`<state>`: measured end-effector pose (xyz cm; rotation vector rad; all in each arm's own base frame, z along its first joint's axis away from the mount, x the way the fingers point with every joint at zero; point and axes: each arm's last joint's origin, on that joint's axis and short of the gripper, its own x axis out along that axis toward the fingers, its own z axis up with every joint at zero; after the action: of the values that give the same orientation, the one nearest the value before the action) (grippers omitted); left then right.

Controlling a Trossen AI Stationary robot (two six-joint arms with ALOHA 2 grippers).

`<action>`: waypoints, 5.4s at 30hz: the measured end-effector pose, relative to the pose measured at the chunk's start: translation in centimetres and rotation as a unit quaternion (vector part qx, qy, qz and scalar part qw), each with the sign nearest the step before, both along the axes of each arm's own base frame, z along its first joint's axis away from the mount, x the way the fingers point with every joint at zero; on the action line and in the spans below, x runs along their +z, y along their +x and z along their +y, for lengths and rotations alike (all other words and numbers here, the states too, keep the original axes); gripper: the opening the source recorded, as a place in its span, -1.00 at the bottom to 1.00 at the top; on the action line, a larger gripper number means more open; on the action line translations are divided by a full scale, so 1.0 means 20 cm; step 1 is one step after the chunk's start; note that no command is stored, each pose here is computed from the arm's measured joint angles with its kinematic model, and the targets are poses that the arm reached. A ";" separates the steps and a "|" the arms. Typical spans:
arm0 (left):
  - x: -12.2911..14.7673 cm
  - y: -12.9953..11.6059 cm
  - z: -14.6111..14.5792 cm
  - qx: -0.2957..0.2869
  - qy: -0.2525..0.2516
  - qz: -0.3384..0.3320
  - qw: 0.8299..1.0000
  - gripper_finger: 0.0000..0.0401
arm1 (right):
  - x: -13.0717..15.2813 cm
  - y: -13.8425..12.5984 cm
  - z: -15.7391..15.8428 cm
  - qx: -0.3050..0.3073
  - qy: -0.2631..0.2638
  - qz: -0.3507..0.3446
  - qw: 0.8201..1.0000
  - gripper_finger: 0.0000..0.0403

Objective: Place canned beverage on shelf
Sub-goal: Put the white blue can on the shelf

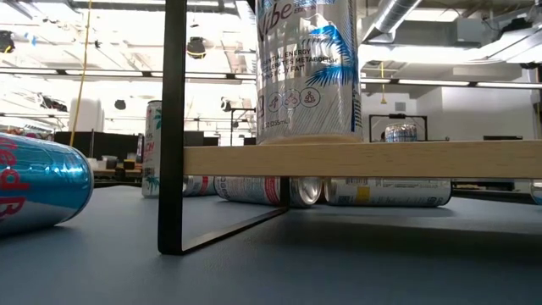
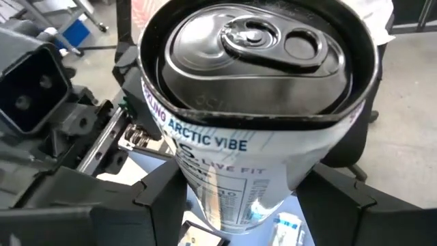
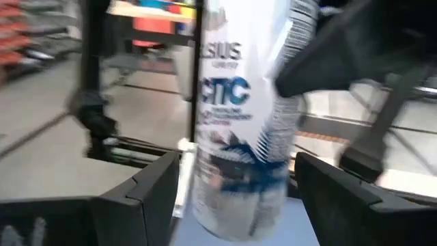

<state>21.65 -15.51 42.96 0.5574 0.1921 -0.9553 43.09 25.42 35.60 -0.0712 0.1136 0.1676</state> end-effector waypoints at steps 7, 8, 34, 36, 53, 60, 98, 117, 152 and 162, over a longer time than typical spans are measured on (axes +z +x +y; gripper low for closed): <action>0.00 0.01 0.01 -0.014 0.008 -0.008 1.000 0.09 | -0.02 0.06 -0.10 0.033 0.043 0.030 0.998 0.40; 0.00 0.01 0.01 -0.013 0.008 -0.010 1.000 0.09 | -0.02 0.07 -0.11 0.032 0.046 0.032 0.998 0.40; -0.08 0.13 0.00 0.016 0.012 0.022 1.000 0.12 | -0.13 0.14 -0.13 0.079 0.039 0.055 0.995 -0.03; -0.08 0.14 0.00 0.039 0.006 0.021 0.999 0.19 | -0.13 0.14 -0.13 0.080 0.037 0.051 0.995 -0.03; 0.01 -0.02 -0.02 0.293 -0.003 0.089 0.952 0.54 | -0.14 0.09 -0.07 -0.102 -0.016 0.038 0.994 -0.03; 0.08 -0.06 -0.01 0.365 -0.040 0.095 0.925 0.54 | -0.16 0.06 -0.07 -0.209 -0.050 0.041 0.976 -0.02; 0.10 -0.13 0.01 0.379 -0.029 0.143 0.914 0.54 | -0.22 0.16 -0.28 -0.222 -0.066 0.086 0.969 -0.01; 0.12 -0.10 0.00 0.383 -0.002 0.171 0.908 0.54 | -0.22 0.19 -0.37 -0.236 -0.071 0.105 0.964 -0.01; 0.11 -0.08 0.00 0.432 0.069 0.144 0.888 0.54 | -0.22 0.20 -0.41 -0.235 -0.038 0.108 0.965 -0.01; 0.10 -0.09 0.00 0.433 0.082 0.139 0.887 0.54 | -0.23 0.20 -0.42 -0.234 -0.041 0.112 0.965 -0.01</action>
<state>19.95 -15.53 45.06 0.4146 0.7206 -0.1321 47.15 17.12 31.09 -0.1050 0.3597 -0.3028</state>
